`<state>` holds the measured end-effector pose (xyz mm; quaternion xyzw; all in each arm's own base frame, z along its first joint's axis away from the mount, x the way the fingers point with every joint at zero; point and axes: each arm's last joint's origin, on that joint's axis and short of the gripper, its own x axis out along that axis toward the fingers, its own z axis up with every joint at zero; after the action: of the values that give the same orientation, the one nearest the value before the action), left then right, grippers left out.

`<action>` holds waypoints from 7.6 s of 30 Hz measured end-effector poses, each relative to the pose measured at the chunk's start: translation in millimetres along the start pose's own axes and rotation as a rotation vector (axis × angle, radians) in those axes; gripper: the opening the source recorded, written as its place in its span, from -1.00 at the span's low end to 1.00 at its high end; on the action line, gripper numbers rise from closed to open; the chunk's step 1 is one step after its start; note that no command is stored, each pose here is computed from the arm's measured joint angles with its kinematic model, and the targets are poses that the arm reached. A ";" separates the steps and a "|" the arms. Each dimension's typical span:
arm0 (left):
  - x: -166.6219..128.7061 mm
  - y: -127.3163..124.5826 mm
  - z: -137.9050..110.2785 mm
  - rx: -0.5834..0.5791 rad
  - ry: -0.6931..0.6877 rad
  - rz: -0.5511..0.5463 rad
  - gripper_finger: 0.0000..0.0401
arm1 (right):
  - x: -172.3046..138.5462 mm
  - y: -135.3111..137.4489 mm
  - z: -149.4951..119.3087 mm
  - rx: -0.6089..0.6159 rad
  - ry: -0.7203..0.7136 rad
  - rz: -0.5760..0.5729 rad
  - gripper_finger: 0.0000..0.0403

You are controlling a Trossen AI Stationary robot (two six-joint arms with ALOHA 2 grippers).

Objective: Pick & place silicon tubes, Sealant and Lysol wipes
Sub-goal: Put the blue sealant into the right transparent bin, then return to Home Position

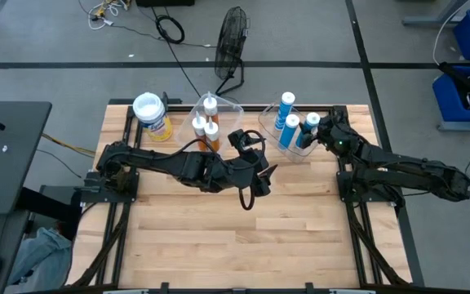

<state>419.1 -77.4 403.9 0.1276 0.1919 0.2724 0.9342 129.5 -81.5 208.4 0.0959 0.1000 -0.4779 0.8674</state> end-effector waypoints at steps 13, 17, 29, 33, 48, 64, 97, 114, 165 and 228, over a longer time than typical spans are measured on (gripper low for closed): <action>-0.1 -0.1 -0.5 0.005 0.004 -0.001 0.92 | -11.4 3.3 45.8 -0.092 -0.036 -0.019 0.55; -0.1 -0.1 -0.6 -0.003 0.005 0.000 0.92 | -18.4 3.6 64.5 -0.107 -0.032 -0.022 0.55; -2.5 -3.4 -0.9 -0.037 0.006 -0.037 0.82 | -77.9 0.1 146.3 -0.025 0.089 0.271 0.20; 4.8 -0.9 -2.7 -0.102 0.029 -0.215 0.61 | -88.1 -0.3 138.7 -0.005 0.255 0.365 -0.21; 37.8 -14.0 -43.8 -0.107 0.124 -0.654 -0.92 | -116.4 1.3 129.0 0.119 0.347 0.559 -0.98; 35.3 23.3 -76.5 -0.144 0.042 -0.674 -0.97 | -95.4 67.5 114.4 0.043 0.446 0.772 -0.99; -130.0 153.0 -243.6 -0.416 -0.439 -0.567 -0.98 | -43.8 136.3 77.4 0.185 0.656 0.582 -0.88; -145.9 151.4 -302.9 -0.536 -0.651 -0.568 -0.98 | -37.3 143.3 70.2 0.168 0.678 0.564 -0.88; -135.3 137.4 -358.5 -0.590 -0.349 -0.493 -0.97 | -54.7 107.0 90.3 0.000 0.472 0.617 -0.89; -136.1 138.3 -356.3 -0.597 -0.377 -0.494 -0.96 | -76.8 12.8 -54.8 -0.056 -0.199 1.158 -1.00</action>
<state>97.1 7.6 172.2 -0.1505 -0.0443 0.0561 0.9860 95.7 1.8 177.0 0.0669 -0.0380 0.0698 0.9946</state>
